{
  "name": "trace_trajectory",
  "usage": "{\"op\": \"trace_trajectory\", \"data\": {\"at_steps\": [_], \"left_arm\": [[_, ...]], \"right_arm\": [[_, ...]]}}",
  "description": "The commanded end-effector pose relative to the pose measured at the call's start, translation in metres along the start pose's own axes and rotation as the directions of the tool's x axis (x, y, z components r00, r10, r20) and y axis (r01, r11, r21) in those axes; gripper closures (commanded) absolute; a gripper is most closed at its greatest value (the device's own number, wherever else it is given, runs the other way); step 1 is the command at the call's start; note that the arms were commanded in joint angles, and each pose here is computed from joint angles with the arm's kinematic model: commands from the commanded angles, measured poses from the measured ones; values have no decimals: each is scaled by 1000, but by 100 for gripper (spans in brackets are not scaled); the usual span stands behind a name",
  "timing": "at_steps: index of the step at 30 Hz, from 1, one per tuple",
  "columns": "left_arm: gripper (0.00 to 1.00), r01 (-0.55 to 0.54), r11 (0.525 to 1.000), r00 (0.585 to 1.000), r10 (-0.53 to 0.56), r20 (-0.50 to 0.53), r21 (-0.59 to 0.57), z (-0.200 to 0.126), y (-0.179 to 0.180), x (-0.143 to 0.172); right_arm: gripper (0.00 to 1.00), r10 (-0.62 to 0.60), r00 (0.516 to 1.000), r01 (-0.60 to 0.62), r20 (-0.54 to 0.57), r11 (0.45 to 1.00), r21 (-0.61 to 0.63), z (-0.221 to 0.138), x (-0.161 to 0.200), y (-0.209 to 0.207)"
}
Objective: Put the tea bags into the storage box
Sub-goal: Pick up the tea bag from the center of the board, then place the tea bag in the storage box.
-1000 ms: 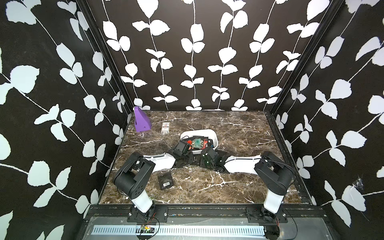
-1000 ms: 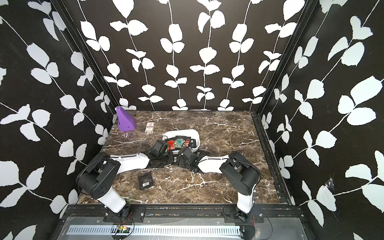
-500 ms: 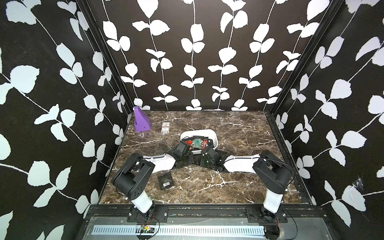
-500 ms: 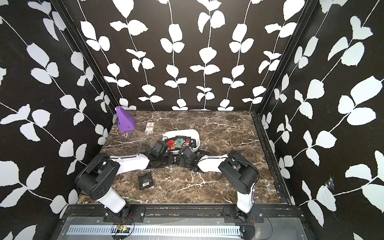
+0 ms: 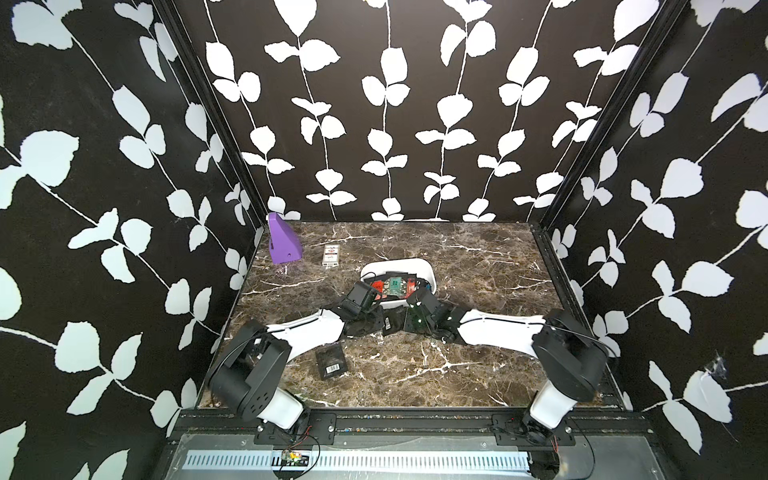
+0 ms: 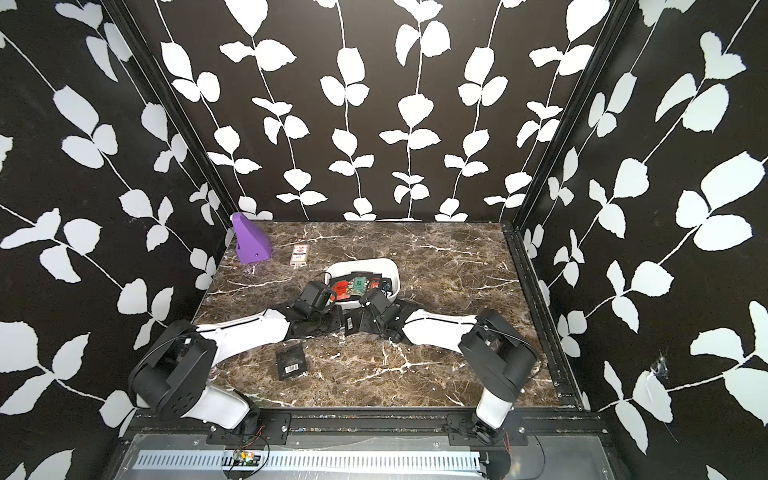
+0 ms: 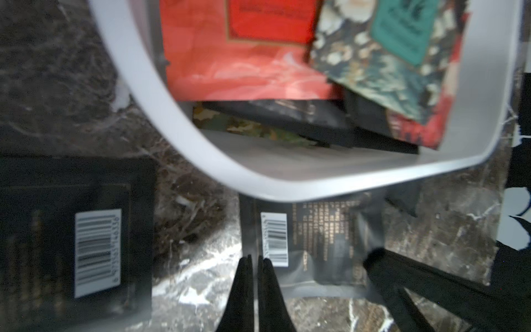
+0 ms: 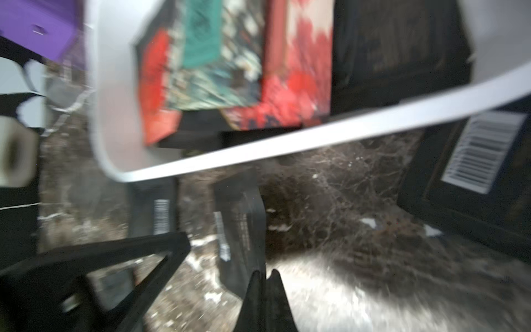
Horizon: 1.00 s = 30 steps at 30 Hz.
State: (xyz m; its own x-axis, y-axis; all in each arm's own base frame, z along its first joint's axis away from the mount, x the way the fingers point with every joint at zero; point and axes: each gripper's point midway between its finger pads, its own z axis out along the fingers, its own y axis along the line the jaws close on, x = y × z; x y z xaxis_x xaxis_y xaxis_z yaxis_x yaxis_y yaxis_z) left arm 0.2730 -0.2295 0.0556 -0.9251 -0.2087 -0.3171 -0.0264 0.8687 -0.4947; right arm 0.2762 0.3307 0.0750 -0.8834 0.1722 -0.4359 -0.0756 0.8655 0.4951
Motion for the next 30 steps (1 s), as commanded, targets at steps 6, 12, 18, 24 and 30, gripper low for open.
{"op": "trace_trajectory", "data": {"at_steps": [6,12,18,24,30], "left_arm": [[100,-27,999,999,25,46,39,-45,-13,-3],[100,-35,999,995,33,90,24,-64,-8,-5],[99,-17,1000,991,17,130,-7,-70,5,-4],[96,7,1000,989,-6,146,-4,-75,14,3],[94,16,1000,990,-18,142,15,-76,18,11]], "right_arm": [[100,-40,999,40,-7,999,3,-41,3,0],[100,-93,995,94,40,995,-21,-74,-20,21],[100,-139,987,145,83,987,-68,-94,-51,53],[100,-151,981,167,123,977,-132,-92,-97,91],[100,-152,983,167,104,974,-150,-53,-126,113]]}}
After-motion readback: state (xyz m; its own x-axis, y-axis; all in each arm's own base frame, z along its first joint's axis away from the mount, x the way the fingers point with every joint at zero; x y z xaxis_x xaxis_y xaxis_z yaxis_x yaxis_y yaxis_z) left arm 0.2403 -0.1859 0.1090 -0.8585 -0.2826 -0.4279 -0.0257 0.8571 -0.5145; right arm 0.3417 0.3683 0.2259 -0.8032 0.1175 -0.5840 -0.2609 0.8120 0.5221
